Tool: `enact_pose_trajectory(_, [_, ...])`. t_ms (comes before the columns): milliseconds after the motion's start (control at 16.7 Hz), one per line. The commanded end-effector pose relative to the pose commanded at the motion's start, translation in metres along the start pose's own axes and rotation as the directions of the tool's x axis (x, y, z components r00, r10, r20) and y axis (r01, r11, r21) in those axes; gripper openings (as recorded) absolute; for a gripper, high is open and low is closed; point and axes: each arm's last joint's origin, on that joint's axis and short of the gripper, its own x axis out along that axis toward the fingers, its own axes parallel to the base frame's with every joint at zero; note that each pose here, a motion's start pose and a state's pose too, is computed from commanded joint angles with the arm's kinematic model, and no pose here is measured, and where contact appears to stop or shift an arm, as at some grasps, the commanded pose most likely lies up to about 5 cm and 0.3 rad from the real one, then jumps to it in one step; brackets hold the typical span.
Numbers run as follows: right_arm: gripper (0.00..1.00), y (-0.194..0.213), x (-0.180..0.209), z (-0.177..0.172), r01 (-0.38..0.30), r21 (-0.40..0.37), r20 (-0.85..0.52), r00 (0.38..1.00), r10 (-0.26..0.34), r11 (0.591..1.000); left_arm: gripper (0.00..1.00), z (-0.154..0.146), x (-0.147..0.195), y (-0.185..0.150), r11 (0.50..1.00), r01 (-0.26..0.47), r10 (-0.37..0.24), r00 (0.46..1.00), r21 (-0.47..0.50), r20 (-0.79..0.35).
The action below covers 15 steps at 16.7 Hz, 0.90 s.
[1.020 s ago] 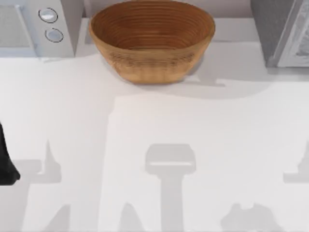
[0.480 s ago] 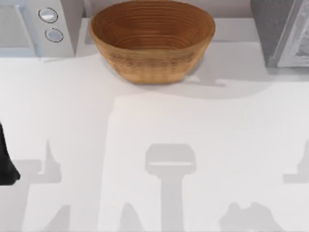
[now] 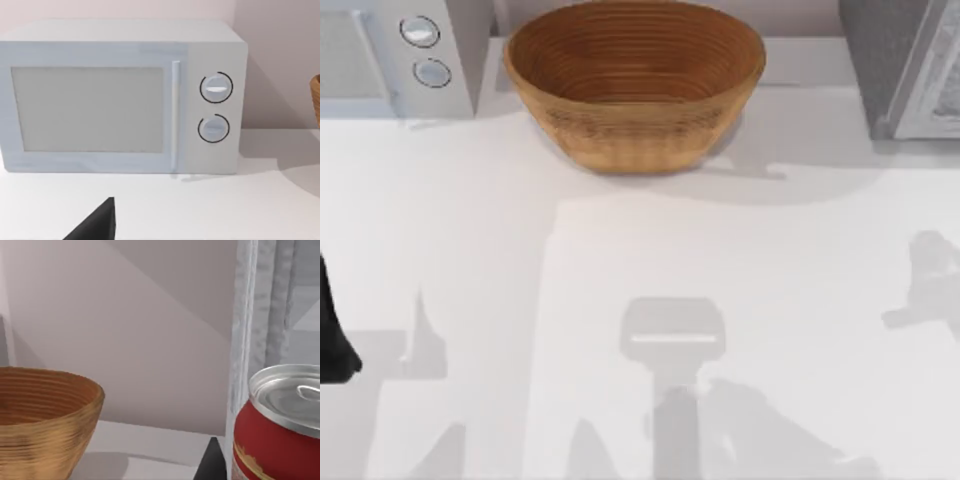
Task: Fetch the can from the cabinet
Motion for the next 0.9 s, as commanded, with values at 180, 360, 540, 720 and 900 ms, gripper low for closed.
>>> enact_pose_trajectory(180, [0.0,-0.021,0.041,0.0,-0.113,0.018,-0.031,0.993,0.114,0.993,1.0,0.0,0.0,0.0,1.0,0.0,0.0,1.0,0.0,0.0])
enact_pose_trajectory(360, [0.0,-0.054,0.083,-0.023,-0.221,0.047,-0.065,0.972,0.224,0.974,1.0,0.0,0.0,0.0,1.0,0.0,0.0,1.0,0.0,0.0])
enact_pose_trajectory(540, [0.0,-0.094,0.111,-0.063,-0.318,0.067,-0.077,0.943,0.323,0.946,1.0,0.0,0.0,0.0,1.0,0.0,0.0,1.0,0.0,0.0])
enact_pose_trajectory(720, [0.0,-0.131,0.119,-0.109,-0.399,0.066,-0.073,0.912,0.404,0.914,1.0,0.0,0.0,0.0,1.0,0.0,0.0,1.0,0.0,0.0])
enact_pose_trajectory(900, [0.0,-0.16,0.114,-0.147,-0.458,0.05,-0.067,0.885,0.46,0.888,1.0,0.0,0.0,0.0,1.0,0.0,0.0,1.0,0.0,0.0])
